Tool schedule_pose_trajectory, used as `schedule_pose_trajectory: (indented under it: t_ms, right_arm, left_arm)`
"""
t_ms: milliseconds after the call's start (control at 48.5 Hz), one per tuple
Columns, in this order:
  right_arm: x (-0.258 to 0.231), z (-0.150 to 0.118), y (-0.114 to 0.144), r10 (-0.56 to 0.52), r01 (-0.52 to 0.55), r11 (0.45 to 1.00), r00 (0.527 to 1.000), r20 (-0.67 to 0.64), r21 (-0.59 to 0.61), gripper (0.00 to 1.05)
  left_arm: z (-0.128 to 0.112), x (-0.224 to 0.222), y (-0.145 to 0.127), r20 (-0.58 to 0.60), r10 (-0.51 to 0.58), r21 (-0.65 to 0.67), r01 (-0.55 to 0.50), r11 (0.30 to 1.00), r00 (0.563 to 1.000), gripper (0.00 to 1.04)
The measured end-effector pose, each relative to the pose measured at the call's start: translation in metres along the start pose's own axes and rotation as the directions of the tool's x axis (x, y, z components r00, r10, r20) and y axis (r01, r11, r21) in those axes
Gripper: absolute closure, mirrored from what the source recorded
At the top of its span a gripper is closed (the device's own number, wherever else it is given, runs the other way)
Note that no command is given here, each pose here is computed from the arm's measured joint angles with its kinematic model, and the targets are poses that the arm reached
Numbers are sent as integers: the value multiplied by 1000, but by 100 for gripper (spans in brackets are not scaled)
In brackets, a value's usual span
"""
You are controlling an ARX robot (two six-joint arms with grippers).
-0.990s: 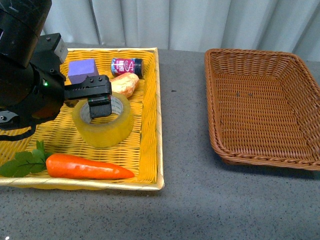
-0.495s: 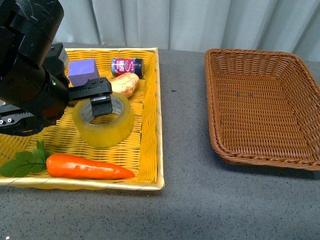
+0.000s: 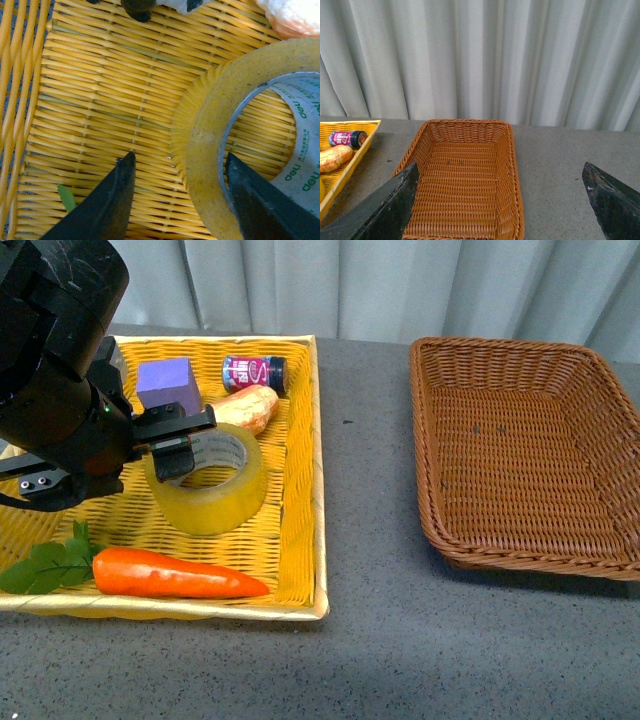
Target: Move tape to another basket
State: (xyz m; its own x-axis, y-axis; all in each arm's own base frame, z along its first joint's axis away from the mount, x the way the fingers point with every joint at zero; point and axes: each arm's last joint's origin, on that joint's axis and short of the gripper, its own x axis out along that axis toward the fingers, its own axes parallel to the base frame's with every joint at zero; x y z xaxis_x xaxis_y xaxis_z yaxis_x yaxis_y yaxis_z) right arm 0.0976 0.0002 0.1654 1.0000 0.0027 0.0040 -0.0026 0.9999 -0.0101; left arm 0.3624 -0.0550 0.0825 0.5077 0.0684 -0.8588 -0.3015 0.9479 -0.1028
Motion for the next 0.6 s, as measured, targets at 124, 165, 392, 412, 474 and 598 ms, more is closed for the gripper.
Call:
schedule_pose_trajectory:
  t_ms: [124, 165, 392, 412, 474, 598]
  right_arm:
    - [0, 0, 0, 0, 0, 1000, 1000, 0, 0, 9]
    - [0, 0, 0, 0, 0, 1000, 1000, 0, 0, 9]
    - [0, 0, 0, 0, 0, 1000, 1000, 0, 0, 9]
    - [0, 0, 0, 0, 0, 1000, 1000, 0, 0, 9]
    - [0, 0, 0, 0, 0, 1000, 1000, 0, 0, 9]
    - [0, 0, 0, 0, 0, 1000, 1000, 0, 0, 9]
  left_arm:
    - [1, 0, -1, -2, -16, -18, 16, 1000, 1000, 66]
    - [1, -1, -3, -3, -20, -21, 20, 1000, 1000, 73]
    - [3, -5, -6, -3, -27, -36, 27, 999, 1000, 90]
    - [3, -5, -7, 0, -27, -34, 27, 999, 1000, 90]
    - [5, -11, -9, 17, -46, -20, 46, 999, 999, 90]
    - [18, -32, -18, 99, -136, 76, 129, 989, 986, 90]
